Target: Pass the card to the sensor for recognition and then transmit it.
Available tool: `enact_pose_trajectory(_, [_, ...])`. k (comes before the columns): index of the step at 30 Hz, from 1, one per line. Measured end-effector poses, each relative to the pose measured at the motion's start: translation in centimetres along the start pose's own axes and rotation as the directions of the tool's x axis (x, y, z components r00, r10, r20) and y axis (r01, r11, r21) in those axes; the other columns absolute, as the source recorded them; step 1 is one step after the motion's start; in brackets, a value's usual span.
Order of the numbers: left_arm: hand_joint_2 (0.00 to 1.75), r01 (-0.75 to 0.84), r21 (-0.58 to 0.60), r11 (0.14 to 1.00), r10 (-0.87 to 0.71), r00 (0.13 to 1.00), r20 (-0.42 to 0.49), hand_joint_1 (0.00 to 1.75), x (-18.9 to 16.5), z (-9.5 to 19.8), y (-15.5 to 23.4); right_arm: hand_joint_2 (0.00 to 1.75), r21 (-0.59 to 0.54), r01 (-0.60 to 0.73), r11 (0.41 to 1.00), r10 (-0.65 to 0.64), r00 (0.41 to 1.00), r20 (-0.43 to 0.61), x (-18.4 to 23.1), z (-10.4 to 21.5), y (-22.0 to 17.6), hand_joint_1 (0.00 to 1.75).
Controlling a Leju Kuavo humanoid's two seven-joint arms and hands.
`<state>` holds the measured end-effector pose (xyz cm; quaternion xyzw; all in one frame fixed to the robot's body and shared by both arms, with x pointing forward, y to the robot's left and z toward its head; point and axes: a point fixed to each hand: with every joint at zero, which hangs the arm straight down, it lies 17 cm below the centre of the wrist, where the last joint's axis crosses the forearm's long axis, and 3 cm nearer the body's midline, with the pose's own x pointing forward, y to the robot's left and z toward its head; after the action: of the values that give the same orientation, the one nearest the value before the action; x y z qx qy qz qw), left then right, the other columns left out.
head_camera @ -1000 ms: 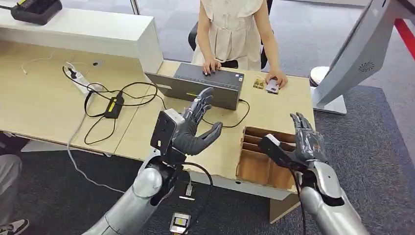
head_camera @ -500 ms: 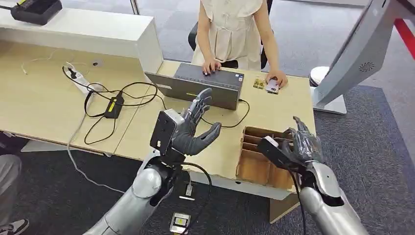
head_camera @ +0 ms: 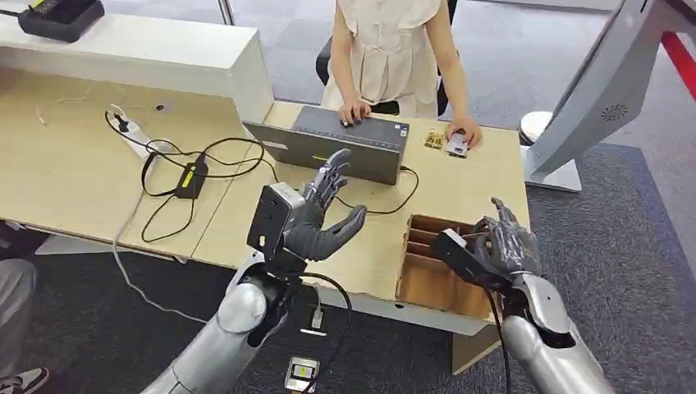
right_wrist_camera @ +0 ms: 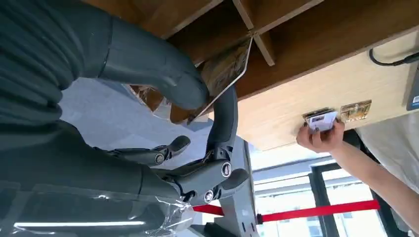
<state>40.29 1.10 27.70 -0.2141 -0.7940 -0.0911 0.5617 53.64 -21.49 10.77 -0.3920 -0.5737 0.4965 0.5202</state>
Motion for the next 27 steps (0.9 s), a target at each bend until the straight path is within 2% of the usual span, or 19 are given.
enact_pose_trajectory(8, [1.75, -0.002, -0.001, 1.000, 0.002, 1.000, 0.000, 0.00, 0.2, 0.1, 0.0, 1.75, -0.010, 0.003, 1.000, -0.003, 1.000, 0.002, 0.4, 0.5, -0.1, 1.75])
enact_pose_trajectory(11, [1.75, -0.002, -0.002, 1.000, 0.002, 1.000, 0.004, 0.00, 0.2, 0.1, 0.0, 1.75, -0.063, 0.019, 0.998, -0.019, 1.000, 0.012, 0.7, 0.5, -1.3, 1.75])
enact_pose_trajectory(18, [1.75, -0.005, 0.000, 1.000, 0.005, 1.000, 0.020, 0.00, 0.6, -0.1, 0.1, 1.75, -0.345, 0.100, 0.933, -0.087, 0.995, 0.053, 0.8, -0.2, -10.1, 1.75])
enact_pose_trajectory(24, [1.75, -0.010, -0.009, 1.000, 0.010, 1.000, 0.029, 0.00, 0.8, -0.5, -0.1, 1.75, -0.431, 0.115, 0.895, -0.110, 0.993, 0.037, -0.4, -0.6, -14.9, 1.75])
enact_pose_trajectory(27, [1.75, -0.012, -0.014, 1.000, 0.013, 0.999, 0.031, 0.00, 0.9, -0.6, -0.3, 1.75, -0.452, 0.119, 0.884, -0.116, 0.993, 0.034, -0.8, -0.6, -16.1, 1.75])
